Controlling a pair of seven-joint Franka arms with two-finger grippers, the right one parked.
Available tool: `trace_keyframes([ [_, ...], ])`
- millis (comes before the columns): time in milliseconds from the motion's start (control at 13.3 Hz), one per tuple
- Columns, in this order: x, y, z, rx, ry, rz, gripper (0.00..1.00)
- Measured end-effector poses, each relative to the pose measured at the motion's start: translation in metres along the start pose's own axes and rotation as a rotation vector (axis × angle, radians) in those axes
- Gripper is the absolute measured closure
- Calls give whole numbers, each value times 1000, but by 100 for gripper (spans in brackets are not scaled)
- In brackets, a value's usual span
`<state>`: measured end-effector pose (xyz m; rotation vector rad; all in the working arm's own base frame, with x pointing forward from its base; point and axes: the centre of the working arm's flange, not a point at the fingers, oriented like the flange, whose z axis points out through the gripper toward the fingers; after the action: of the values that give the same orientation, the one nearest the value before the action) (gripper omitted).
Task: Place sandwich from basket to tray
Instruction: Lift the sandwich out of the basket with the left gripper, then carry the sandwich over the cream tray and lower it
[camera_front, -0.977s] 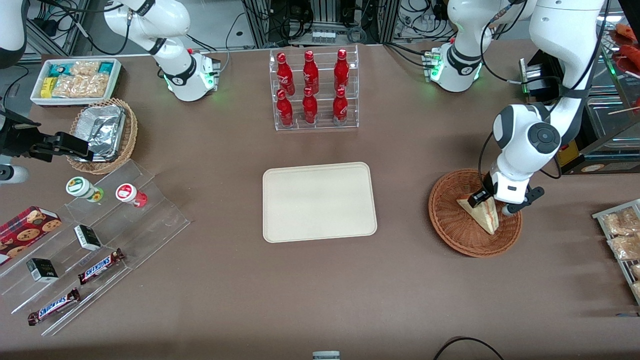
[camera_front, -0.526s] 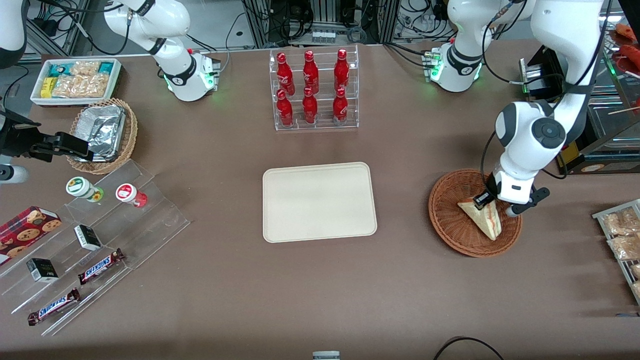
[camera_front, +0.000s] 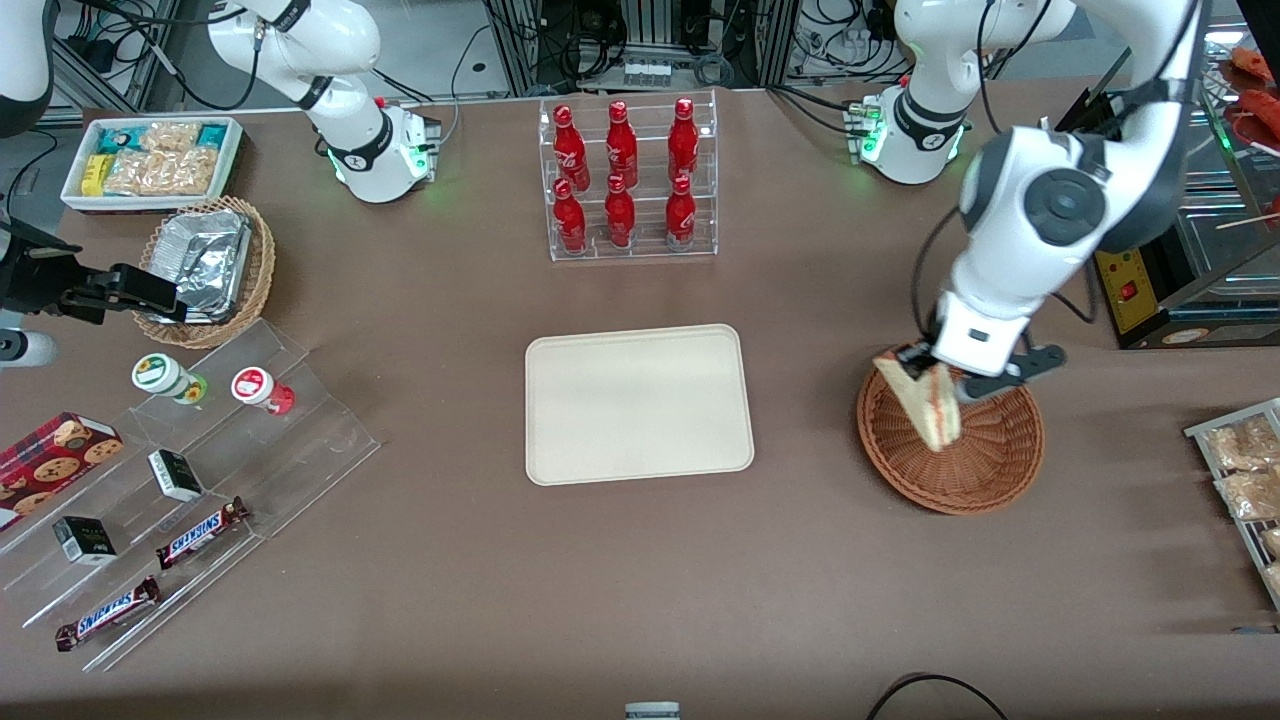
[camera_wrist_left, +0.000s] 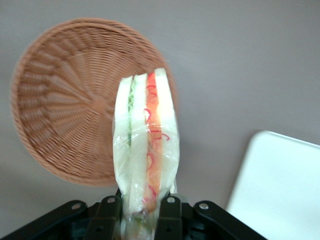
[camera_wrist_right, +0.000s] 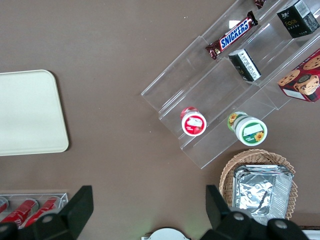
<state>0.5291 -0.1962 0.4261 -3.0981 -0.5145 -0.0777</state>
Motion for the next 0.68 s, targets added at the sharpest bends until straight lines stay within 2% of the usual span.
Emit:
trace_keyframes([
  [150, -33, 51, -5, -19, 0, 45, 75],
  [451, -99, 156, 13, -54, -46, 136, 75],
  [526, -112, 179, 22, -53, -53, 156, 75],
  [677, -135, 221, 53, -27, -50, 197, 75],
])
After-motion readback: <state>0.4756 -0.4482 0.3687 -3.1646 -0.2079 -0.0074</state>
